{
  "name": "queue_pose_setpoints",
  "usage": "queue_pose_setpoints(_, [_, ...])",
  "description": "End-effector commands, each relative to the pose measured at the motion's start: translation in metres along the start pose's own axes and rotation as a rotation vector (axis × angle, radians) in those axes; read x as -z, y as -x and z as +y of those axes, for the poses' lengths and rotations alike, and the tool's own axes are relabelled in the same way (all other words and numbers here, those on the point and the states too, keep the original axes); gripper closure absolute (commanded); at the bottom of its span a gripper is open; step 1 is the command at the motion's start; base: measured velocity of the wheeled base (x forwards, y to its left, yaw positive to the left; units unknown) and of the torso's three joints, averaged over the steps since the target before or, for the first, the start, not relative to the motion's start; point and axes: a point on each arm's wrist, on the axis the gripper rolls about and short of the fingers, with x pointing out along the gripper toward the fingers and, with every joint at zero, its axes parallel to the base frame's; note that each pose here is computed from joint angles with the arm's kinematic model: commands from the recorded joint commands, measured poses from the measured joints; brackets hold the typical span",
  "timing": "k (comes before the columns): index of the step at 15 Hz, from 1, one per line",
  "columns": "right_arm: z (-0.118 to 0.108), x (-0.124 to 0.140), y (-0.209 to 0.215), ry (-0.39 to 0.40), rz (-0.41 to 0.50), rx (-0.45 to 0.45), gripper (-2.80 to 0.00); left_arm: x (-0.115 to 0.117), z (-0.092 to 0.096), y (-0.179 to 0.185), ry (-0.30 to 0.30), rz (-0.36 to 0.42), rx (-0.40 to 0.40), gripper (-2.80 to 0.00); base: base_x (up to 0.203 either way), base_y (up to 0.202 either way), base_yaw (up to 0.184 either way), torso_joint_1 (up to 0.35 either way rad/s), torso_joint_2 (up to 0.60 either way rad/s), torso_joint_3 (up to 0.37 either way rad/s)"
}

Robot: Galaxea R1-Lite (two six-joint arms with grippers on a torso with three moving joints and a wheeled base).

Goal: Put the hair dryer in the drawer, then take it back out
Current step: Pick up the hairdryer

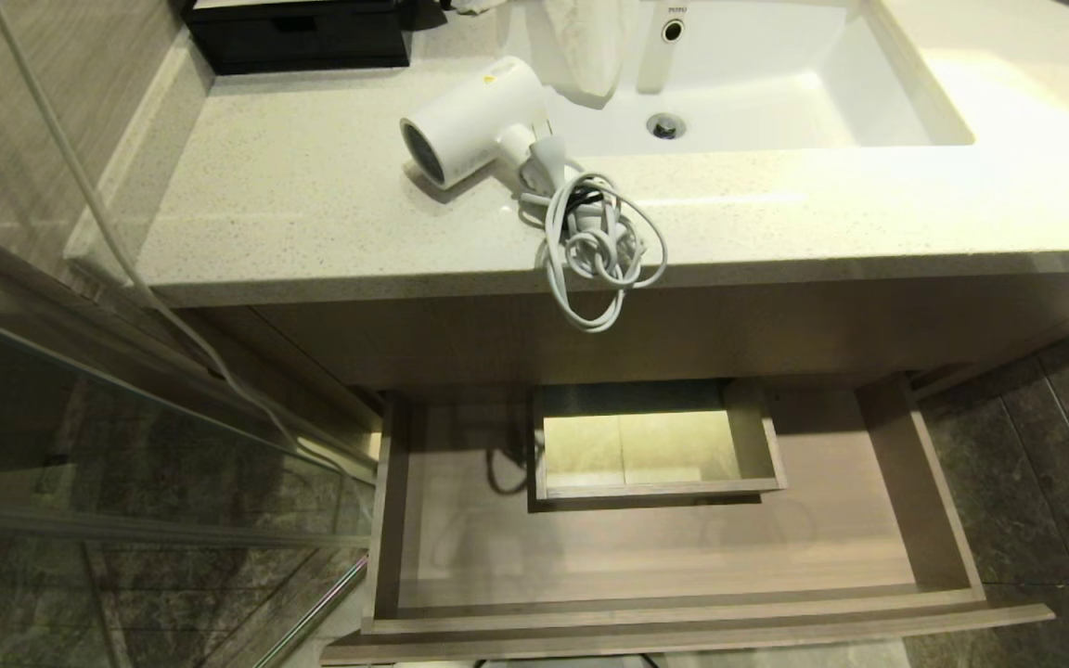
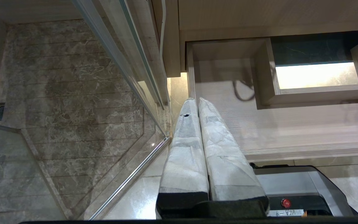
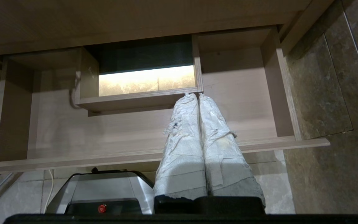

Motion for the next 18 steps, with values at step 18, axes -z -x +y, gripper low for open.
queue_pose_setpoints(18, [0.0001,-0.0001,0.0000,0.007,-0.001,-0.006,0.00,-0.0004,0.0000,0.0001,0.000,-0.002,0.000,0.00,0.000,0.000,0.000,0.000,0.00,0.000])
